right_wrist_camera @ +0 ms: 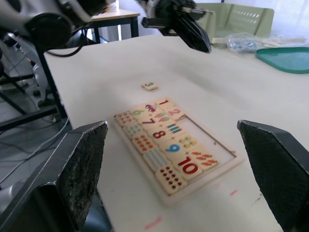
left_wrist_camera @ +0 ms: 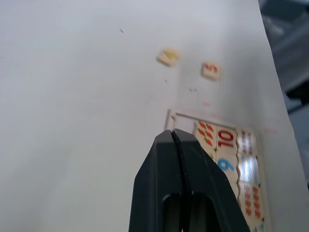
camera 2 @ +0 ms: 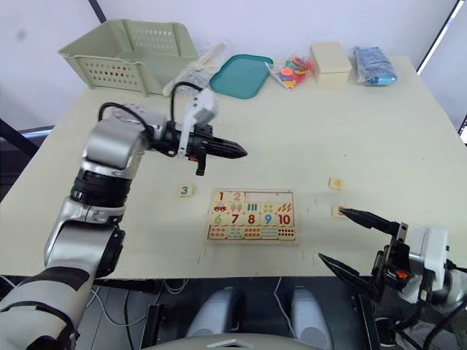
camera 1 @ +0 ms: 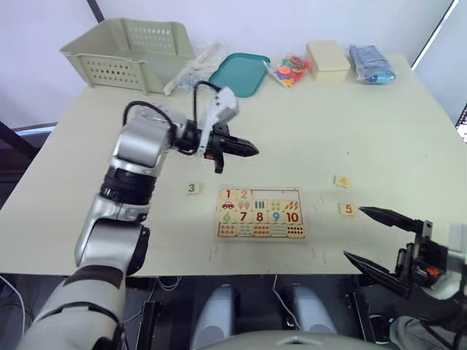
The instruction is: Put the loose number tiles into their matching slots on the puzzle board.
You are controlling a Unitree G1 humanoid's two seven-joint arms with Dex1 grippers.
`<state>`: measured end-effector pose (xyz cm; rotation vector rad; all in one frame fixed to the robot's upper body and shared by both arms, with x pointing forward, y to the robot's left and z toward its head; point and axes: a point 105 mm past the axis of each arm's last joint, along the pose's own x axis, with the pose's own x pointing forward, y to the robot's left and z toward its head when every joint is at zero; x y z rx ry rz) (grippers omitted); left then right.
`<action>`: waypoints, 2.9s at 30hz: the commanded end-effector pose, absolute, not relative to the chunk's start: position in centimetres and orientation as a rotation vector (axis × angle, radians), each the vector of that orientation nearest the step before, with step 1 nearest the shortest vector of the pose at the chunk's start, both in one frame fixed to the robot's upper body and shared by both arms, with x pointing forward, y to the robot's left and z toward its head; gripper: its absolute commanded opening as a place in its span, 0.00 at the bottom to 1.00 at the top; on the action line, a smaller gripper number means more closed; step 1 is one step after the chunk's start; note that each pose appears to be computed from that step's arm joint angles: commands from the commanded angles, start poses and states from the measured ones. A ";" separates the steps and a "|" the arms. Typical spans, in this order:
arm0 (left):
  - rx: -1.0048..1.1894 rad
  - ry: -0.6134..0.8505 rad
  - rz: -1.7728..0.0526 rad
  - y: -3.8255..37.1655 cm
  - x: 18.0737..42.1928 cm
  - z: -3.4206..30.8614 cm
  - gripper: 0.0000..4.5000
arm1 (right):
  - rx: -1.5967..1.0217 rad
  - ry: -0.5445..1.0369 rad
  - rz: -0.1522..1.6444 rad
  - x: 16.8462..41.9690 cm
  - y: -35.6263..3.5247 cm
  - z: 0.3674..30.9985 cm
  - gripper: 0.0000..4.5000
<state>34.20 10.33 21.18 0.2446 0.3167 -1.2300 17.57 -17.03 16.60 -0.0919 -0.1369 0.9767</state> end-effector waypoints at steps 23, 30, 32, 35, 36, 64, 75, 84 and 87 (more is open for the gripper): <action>-0.052 0.045 -0.453 22.0 24.1 14.4 0.00 | -0.095 -0.075 0.871 19.2 -22.2 13.9 1.00; -0.056 0.152 -0.431 24.5 20.7 10.9 0.12 | -0.086 -0.009 0.782 17.5 -24.8 12.7 1.00; -0.061 0.170 -0.454 24.8 20.0 10.4 0.26 | -0.072 0.000 0.782 17.2 -24.9 12.6 1.00; -0.059 0.177 -0.464 25.3 19.6 10.3 0.59 | -0.071 0.013 0.780 16.7 -25.2 12.5 1.00; -0.060 0.177 -0.467 25.3 19.6 10.4 0.71 | -0.073 0.014 0.775 16.6 -25.4 12.5 1.00; 0.170 0.281 -0.926 24.9 26.6 15.7 0.99 | -0.111 -0.011 1.026 14.3 -21.6 17.5 1.00; 0.378 0.381 -1.125 26.5 30.2 14.3 0.99 | -0.167 0.047 1.133 13.9 -21.7 18.9 1.00; 0.511 0.415 -1.266 24.4 33.7 12.5 0.99 | -0.197 0.013 1.175 15.1 -20.9 19.2 1.00; 0.548 0.432 -1.283 24.0 34.2 12.1 0.99 | -0.197 0.011 1.177 15.1 -20.7 19.1 1.00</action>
